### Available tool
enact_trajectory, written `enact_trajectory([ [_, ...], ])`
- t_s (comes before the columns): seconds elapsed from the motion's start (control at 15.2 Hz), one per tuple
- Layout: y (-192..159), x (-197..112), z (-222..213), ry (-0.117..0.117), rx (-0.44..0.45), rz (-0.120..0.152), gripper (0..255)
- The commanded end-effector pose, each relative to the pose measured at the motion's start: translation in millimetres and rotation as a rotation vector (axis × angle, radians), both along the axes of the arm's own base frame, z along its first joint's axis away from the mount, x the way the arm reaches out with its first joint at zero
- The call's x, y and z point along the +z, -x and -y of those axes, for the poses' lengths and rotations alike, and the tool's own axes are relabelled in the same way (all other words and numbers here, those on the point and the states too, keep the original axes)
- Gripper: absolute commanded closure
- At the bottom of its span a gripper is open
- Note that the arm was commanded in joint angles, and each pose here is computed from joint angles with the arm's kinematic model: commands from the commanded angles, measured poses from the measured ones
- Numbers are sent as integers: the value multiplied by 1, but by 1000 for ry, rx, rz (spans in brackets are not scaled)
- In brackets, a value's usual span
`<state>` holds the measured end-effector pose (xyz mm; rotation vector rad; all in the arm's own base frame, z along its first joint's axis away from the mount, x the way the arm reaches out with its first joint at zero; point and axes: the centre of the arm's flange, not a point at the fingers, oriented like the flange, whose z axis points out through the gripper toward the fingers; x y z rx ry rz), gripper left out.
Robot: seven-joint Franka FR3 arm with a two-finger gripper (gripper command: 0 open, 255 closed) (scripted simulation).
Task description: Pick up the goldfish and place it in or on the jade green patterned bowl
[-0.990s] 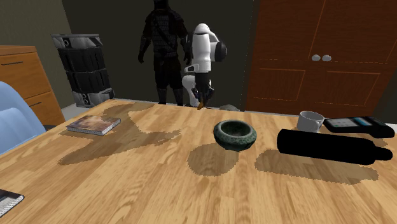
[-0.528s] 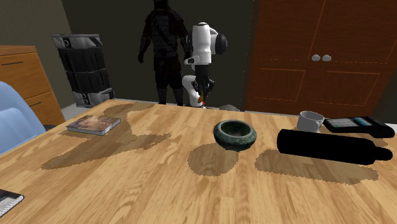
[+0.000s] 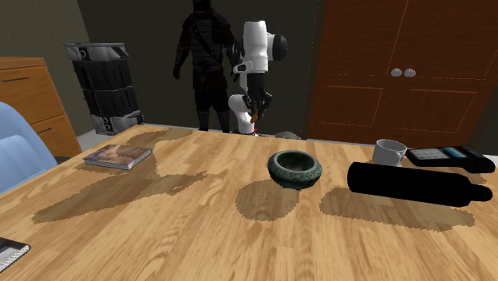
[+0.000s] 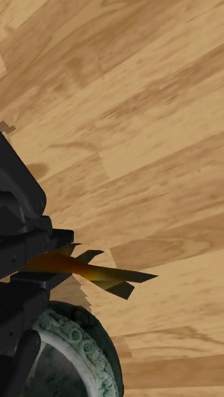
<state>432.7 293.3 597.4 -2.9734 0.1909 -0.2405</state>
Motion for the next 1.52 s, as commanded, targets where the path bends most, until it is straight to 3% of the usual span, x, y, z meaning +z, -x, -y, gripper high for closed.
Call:
enact_trajectory([
  [0.0,-14,1,-19,0,-1,0,255],
  [0.99,-123,-5,-194,0,-1,0,255],
  [1.45,-123,-41,-194,0,-1,0,255],
])
